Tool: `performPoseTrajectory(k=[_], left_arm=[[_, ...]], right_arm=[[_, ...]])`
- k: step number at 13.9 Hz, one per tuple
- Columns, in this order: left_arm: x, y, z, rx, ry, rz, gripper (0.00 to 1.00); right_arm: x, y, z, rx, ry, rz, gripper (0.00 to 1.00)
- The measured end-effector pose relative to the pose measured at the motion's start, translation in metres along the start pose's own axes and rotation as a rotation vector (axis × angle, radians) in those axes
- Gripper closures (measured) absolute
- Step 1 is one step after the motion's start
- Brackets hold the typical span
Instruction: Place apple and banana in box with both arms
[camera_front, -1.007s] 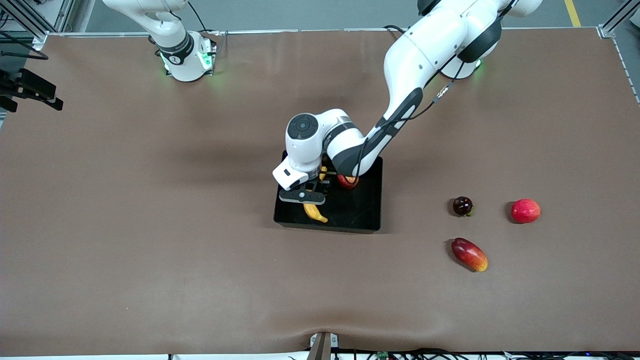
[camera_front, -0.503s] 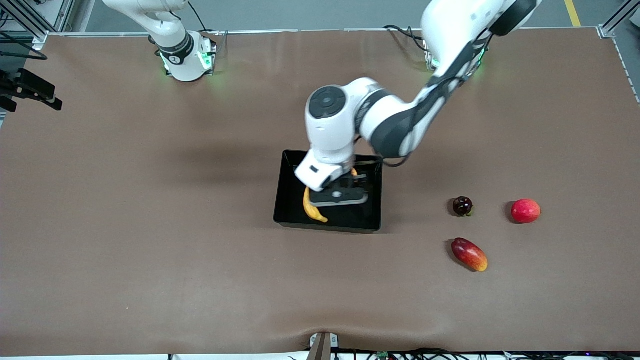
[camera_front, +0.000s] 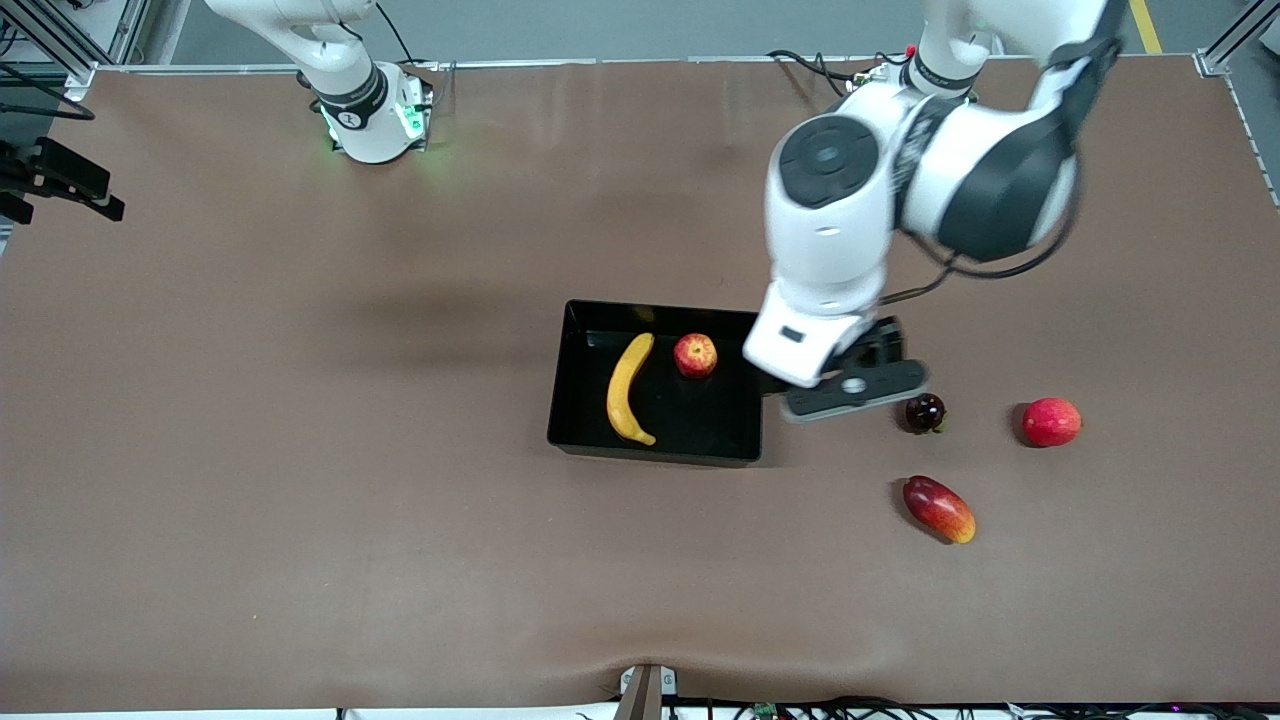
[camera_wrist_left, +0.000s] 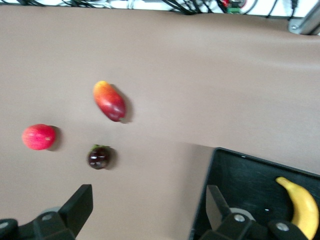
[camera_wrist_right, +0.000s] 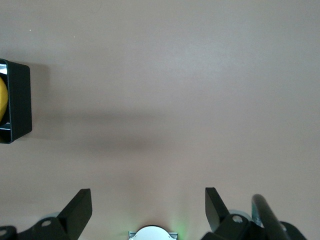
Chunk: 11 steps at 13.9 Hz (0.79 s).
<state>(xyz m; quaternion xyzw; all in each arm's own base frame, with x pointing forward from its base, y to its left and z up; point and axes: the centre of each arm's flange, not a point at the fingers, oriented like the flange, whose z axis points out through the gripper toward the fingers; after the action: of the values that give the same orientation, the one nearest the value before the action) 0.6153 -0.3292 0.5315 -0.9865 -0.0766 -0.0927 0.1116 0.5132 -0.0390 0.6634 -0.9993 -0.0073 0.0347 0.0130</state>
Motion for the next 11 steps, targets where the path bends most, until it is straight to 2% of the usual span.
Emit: performPoseTrajectory(k=[4, 8, 11], left_arm=[[0.030, -0.090, -0.021, 0.048, -0.030, 0.086, 0.00], [0.046, -0.145, -0.028, -0.001, -0.075, 0.070, 0.00], [0.052, -0.186, -0.035, -0.024, -0.101, 0.129, 0.00]], right_arm=[[0.000, 0.000, 0.000, 0.000, 0.000, 0.000, 0.00], [0.000, 0.000, 0.000, 0.000, 0.000, 0.000, 0.00], [0.000, 0.000, 0.000, 0.000, 0.000, 0.000, 0.00]])
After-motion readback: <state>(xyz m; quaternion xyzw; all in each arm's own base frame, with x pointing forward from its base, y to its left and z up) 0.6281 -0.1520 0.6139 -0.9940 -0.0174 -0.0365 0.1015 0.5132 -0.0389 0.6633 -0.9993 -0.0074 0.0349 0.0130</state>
